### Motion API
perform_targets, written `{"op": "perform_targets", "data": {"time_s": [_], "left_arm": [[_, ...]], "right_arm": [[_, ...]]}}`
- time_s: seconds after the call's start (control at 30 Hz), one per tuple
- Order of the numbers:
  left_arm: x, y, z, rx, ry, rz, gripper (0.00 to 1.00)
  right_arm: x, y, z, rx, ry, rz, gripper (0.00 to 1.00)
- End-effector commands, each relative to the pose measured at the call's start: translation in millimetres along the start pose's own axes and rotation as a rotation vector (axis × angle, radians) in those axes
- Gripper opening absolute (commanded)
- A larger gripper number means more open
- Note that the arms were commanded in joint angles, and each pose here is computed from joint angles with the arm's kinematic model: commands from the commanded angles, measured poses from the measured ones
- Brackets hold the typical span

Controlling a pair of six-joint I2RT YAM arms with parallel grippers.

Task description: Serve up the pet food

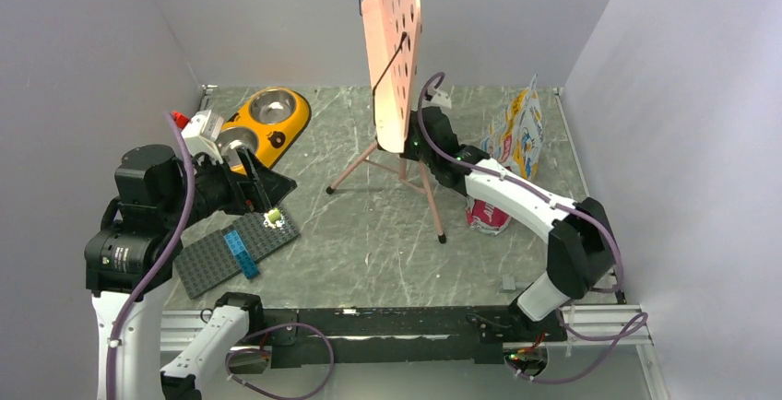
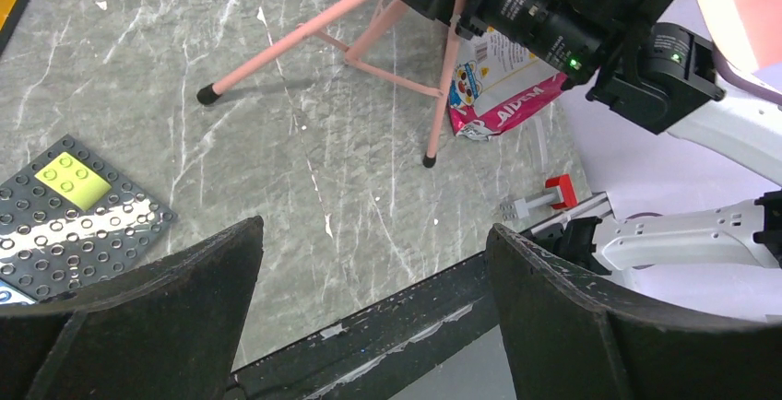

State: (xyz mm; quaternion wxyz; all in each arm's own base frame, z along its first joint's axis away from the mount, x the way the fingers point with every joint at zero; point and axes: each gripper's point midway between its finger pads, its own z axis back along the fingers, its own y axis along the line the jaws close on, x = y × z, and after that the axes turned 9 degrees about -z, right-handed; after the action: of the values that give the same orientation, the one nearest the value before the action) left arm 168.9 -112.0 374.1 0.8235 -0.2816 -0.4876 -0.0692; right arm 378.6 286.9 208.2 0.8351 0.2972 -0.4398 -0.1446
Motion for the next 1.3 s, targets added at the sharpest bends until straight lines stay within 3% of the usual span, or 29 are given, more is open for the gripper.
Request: {"op": "perform_targets", "data": {"time_s": [0.0, 0.9, 1.1, 1.27], "left_arm": [[6, -6, 6, -0.015, -0.021, -0.019, 0.94], [-5, 3, 9, 0.043, 0.066, 0.004, 0.94], [-3, 4, 7, 0.046, 0.058, 0.008, 0.94], [-4, 11, 4, 0.081, 0.054, 0.030, 0.99]], "right_arm": [[25, 11, -28, 0.052, -0.106, -0.061, 0.94], [67, -12, -174, 0.035, -0.188, -0.095, 0.98], [66, -7, -168, 0.032, -0.169, -0.084, 1.00], [71, -2, -129, -0.044, -0.076, -0.030, 1.00]]}}
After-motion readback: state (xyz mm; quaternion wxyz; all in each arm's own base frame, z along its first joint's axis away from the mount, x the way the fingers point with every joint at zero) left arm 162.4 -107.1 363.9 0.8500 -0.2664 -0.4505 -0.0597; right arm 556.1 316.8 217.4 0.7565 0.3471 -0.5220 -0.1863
